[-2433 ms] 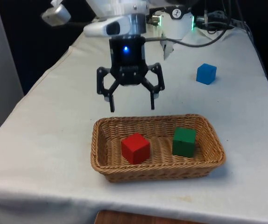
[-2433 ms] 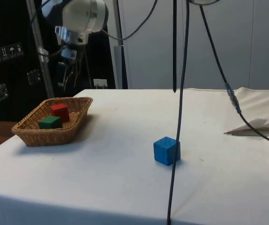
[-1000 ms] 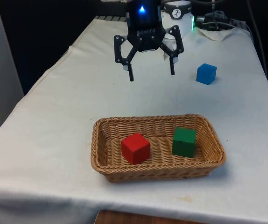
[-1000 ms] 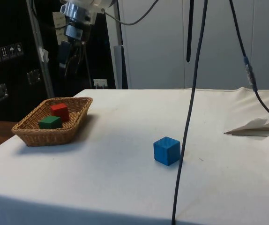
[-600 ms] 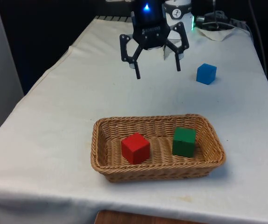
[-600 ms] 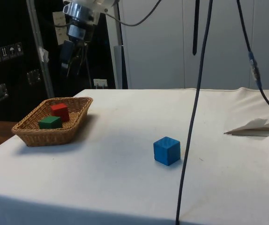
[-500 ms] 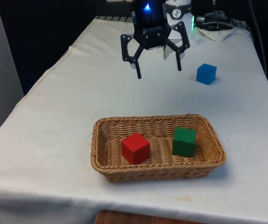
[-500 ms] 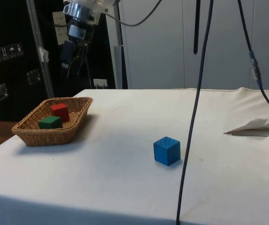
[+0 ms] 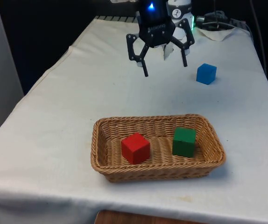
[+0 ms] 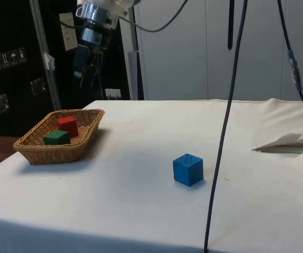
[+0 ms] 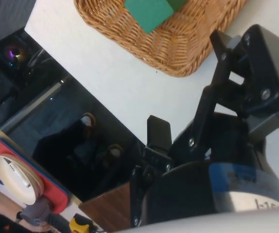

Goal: Pick up exactly two blocks and place them into the basket.

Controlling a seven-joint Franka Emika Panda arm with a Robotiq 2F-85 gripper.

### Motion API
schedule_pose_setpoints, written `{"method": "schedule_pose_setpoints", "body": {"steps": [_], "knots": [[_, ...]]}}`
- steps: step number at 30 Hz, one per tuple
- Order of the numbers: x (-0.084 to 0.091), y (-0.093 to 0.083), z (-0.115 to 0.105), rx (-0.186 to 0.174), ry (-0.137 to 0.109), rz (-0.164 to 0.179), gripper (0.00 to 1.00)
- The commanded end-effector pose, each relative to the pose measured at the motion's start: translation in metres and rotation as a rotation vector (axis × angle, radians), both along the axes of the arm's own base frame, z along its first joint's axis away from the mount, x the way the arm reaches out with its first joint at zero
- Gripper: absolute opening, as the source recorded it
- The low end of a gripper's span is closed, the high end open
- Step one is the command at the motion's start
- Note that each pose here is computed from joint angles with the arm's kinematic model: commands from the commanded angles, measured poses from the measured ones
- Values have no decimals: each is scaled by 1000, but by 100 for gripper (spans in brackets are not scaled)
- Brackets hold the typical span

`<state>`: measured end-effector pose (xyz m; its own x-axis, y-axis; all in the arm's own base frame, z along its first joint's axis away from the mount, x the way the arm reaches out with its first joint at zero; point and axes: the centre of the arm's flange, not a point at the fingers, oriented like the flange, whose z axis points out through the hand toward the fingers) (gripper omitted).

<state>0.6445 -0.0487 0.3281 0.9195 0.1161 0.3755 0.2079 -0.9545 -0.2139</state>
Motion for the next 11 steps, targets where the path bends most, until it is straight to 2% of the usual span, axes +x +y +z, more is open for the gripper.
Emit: {"method": "schedule_pose_setpoints", "body": {"steps": [1,2,3,8,10,11], "knots": [[-10,0,0,6,-12,0,100],[-1,0,0,2,0,2,100],[-12,0,-2,8,-12,1,100],[-15,-2,-7,27,-17,9,100],[-15,-2,-8,33,-15,12,100],[-14,-4,-10,32,-3,16,100]]}}
